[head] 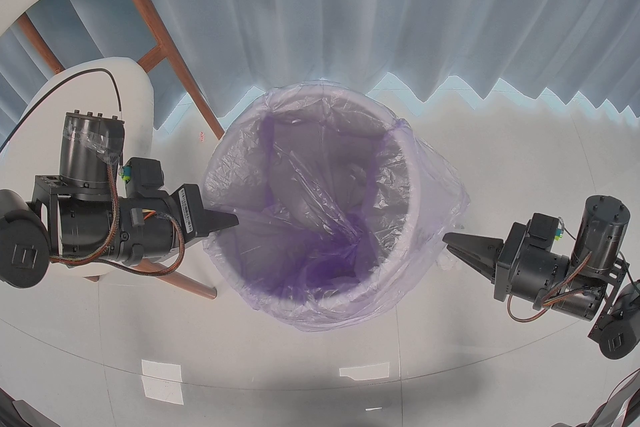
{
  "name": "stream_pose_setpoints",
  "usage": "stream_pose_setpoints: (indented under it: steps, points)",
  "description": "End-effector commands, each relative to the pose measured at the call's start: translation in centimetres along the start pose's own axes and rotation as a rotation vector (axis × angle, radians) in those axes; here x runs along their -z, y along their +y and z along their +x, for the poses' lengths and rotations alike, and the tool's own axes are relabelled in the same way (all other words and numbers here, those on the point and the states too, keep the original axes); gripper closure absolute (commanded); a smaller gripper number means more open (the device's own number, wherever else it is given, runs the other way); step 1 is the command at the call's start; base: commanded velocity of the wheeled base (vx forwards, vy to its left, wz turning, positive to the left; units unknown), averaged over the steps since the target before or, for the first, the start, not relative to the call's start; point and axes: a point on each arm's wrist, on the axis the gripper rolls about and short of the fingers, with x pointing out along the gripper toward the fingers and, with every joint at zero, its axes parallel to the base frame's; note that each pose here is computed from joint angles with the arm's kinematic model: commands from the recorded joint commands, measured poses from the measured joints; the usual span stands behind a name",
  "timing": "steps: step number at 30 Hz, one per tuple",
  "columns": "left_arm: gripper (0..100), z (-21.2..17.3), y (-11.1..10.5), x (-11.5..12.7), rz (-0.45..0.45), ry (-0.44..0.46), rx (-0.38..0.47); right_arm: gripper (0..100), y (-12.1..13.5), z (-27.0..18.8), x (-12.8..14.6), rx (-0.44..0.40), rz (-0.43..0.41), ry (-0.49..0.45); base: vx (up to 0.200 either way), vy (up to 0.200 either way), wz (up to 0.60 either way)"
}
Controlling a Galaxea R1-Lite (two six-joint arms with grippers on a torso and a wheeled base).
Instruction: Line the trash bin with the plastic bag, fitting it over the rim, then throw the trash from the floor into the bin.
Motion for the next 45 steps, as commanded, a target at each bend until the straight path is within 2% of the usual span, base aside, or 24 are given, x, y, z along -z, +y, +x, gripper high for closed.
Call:
stream_pose_setpoints:
  steps: [1, 10, 16, 17, 26, 30, 33, 37, 38, 45]
  points:
    - [100, 0.0, 0.0, 0.0, 0.000, -0.003, 0.001, 100, -0.8, 0.3, 0.4, 0.031, 0.012, 0.018, 0.000, 0.000, 0.00]
    - [100, -0.1, -0.1, -0.1, 0.002, -0.006, 0.002, 100, -1.4, 0.7, 0.3, 0.050, -0.020, 0.018, 0.000, 0.000, 0.00]
    - [100, -0.1, 0.0, -0.1, 0.000, -0.009, -0.001, 100, 0.6, -1.0, 0.1, -0.030, -0.057, -0.021, 0.000, 0.000, 0.00]
    - [100, -0.1, 0.0, -0.1, 0.000, -0.009, -0.001, 0, 0.6, -1.6, 0.3, -0.033, -0.058, -0.023, 0.000, 0.000, 0.00]
    - [100, 0.2, 0.0, -0.1, 0.002, -0.002, -0.001, 0, 1.5, -3.2, 0.3, -0.074, -0.030, -0.048, 0.000, 0.000, 0.00]
    - [100, 0.2, -0.2, -0.3, 0.007, -0.019, 0.011, 0, 1.0, -1.2, -0.1, -0.051, 0.035, -0.034, 0.000, 0.000, 0.00]
    - [100, 0.2, -0.3, -0.5, 0.009, -0.025, 0.016, 0, 0.6, 0.1, -0.4, -0.025, 0.043, -0.053, 0.000, 0.000, 0.00]
    - [100, 0.1, -0.3, -0.5, 0.009, -0.026, 0.017, 0, 1.0, 1.5, -0.6, -0.035, 0.040, -0.045, 0.000, 0.000, 0.00]
    - [100, 0.1, -0.3, -0.5, 0.010, -0.027, 0.017, 100, 1.0, 1.8, -0.6, -0.037, 0.038, -0.044, 0.000, 0.000, 0.00]
    - [100, 0.1, -0.3, -0.5, 0.009, -0.026, 0.017, 100, 1.1, 2.2, -0.1, -0.035, 0.031, -0.030, 0.000, 0.000, 0.00]
